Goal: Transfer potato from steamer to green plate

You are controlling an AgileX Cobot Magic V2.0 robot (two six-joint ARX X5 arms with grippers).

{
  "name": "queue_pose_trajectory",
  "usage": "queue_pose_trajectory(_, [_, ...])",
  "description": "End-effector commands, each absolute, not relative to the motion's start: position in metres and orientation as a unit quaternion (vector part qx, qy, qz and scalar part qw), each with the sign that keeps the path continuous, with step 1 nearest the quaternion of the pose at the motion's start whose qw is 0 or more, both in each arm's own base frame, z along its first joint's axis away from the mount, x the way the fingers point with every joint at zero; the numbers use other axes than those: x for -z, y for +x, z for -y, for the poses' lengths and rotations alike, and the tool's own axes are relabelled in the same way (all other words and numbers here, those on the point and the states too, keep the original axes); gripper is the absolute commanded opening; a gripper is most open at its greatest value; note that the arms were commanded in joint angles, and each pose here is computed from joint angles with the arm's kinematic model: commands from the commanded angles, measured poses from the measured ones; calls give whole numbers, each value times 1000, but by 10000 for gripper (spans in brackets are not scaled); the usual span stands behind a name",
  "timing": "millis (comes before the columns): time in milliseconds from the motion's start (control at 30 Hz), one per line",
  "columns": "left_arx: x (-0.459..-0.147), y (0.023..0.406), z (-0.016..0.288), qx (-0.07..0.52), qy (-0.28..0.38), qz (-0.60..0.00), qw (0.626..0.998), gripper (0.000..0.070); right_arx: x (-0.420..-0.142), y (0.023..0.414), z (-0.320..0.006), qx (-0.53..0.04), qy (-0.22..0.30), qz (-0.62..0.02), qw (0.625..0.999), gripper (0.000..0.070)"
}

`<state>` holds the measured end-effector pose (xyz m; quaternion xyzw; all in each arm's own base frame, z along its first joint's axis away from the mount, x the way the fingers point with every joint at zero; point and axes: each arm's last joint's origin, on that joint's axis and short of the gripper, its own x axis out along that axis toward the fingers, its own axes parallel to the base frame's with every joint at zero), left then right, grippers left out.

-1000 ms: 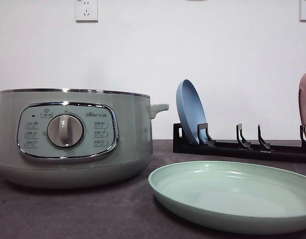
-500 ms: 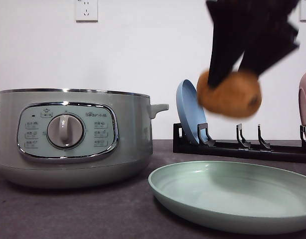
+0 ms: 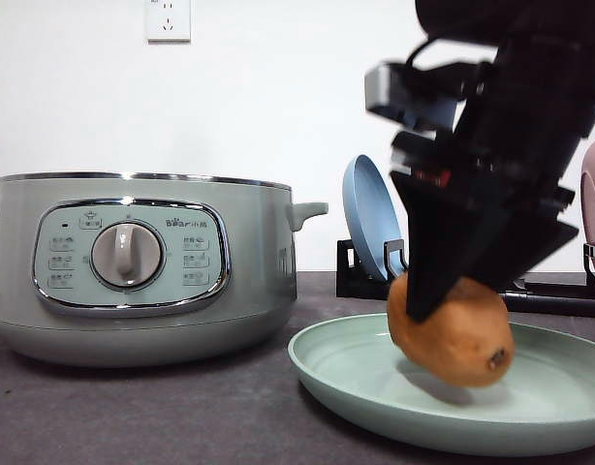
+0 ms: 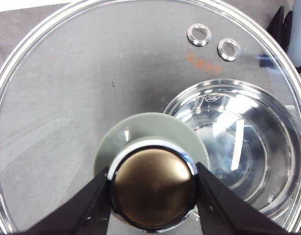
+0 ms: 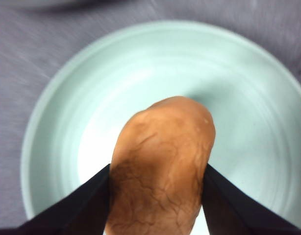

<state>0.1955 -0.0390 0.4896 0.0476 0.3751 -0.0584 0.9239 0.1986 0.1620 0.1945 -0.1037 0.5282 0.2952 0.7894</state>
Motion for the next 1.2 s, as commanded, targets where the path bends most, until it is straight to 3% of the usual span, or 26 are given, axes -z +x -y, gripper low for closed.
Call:
queue_pose_trajectory(0, [-497, 189, 40, 63, 49, -366, 927, 0, -190, 201, -165, -295, -103, -535, 785, 221])
queue_pose_trajectory(100, [-497, 188, 43, 77, 49, -366, 926, 0, -189, 201, -166, -294, -104, -537, 784, 354])
queue_pose_trajectory(400, [-495, 188, 59, 137, 49, -369, 918, 0, -197, 200, -163, -290, -99, -528, 792, 604])
queue_pose_trajectory(633, [-488, 198, 75, 164, 64, -388, 905, 0, -235, 191, -153, -280, -96, -475, 829, 622])
queue_pose_trajectory(1167, [-446, 249, 124, 203, 101, -466, 855, 0, -363, 141, -105, -262, -61, -293, 917, 622])
